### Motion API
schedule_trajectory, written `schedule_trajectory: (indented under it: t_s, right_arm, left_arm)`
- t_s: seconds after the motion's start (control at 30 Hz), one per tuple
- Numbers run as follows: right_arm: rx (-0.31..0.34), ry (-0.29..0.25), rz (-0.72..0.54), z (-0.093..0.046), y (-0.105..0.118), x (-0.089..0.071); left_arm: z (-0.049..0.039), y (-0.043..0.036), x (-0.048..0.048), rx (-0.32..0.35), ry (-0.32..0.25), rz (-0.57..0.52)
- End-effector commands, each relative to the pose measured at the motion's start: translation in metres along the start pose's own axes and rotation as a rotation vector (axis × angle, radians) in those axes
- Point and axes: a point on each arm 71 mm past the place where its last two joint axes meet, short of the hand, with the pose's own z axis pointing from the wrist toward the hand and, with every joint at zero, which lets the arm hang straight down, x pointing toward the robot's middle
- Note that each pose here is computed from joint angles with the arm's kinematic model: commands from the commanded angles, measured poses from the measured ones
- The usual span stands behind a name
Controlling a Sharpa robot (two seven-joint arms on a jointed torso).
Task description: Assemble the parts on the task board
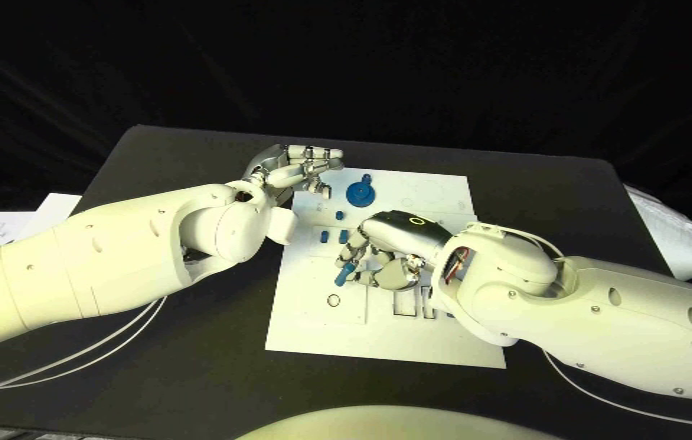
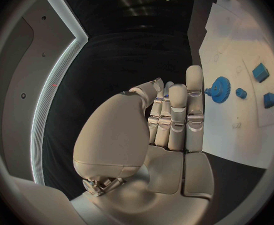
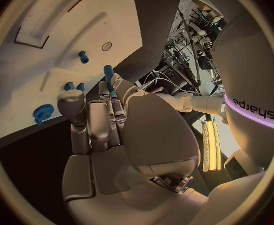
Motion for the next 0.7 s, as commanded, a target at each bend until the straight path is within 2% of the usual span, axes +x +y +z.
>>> schedule_trajectory:
  t_s: [0.03, 0.33, 0.7]
  right_arm:
    - [-0.033, 0.06, -0.016, 0.004, 0.002, 0.012]
    - [-0.04, 0.094, -0.031, 0.013, 0.002, 0.03]
    - [-0.034, 0.105, -0.079, 0.015, 0.001, 0.035]
  left_arm:
    - [0.0001, -0.0006, 0.0028, 0.004, 0.02, -0.009]
    - [0.0008, -0.0004, 0.0034, 0.003, 0.023, -0.01]
    - [0.0008, -0.0003, 0.0033, 0.002, 0.023, -0.01]
